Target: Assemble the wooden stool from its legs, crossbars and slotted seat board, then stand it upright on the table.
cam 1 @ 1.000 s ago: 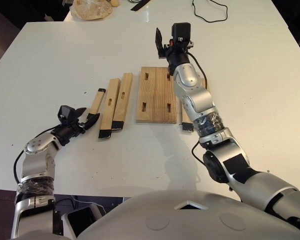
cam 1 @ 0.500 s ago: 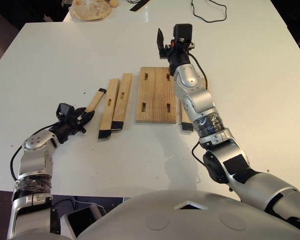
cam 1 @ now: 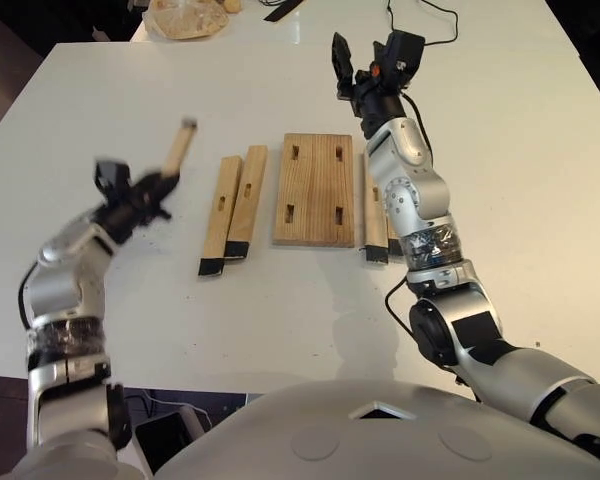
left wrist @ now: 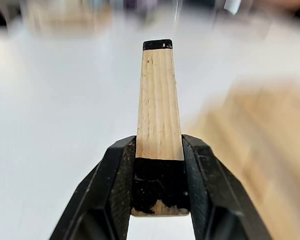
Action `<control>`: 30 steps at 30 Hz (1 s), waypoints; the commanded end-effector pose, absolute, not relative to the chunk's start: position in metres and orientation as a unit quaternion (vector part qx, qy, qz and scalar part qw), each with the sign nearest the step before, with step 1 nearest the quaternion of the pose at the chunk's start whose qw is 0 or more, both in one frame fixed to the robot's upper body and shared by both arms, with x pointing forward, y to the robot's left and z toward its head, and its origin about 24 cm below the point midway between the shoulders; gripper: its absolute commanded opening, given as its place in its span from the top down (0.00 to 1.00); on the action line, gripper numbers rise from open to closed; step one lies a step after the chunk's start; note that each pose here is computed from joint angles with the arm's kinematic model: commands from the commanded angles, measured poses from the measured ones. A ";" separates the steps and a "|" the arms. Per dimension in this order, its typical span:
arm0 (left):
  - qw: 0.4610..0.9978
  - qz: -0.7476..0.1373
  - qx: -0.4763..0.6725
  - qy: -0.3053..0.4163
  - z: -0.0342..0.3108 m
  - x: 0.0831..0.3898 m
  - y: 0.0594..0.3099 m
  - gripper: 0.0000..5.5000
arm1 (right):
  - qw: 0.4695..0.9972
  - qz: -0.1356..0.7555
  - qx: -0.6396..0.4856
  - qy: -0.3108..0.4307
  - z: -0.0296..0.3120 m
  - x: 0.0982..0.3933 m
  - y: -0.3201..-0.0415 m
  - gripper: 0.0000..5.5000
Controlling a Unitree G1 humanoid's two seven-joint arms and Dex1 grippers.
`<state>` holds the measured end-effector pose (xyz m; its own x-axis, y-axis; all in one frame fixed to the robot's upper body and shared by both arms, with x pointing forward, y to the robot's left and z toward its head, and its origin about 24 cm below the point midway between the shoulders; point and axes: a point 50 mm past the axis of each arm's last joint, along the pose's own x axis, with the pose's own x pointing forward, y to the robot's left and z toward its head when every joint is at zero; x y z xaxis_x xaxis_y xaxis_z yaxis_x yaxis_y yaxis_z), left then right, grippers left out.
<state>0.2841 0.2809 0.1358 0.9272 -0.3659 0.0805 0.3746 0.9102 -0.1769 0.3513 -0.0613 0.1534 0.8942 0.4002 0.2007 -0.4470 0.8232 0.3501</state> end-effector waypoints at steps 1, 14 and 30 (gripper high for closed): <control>0.882 -0.377 -0.227 -0.167 0.209 0.287 0.207 0.76 | 0.888 0.402 0.192 -0.113 0.217 0.350 -0.083 0.32; 0.800 -0.523 -0.270 -0.115 0.212 0.266 0.167 0.76 | 0.721 0.645 0.245 -0.065 0.283 0.332 -0.111 0.32; 0.755 -0.590 -0.273 -0.083 0.202 0.253 0.154 0.76 | 0.665 0.700 0.260 -0.018 0.274 0.318 -0.114 0.40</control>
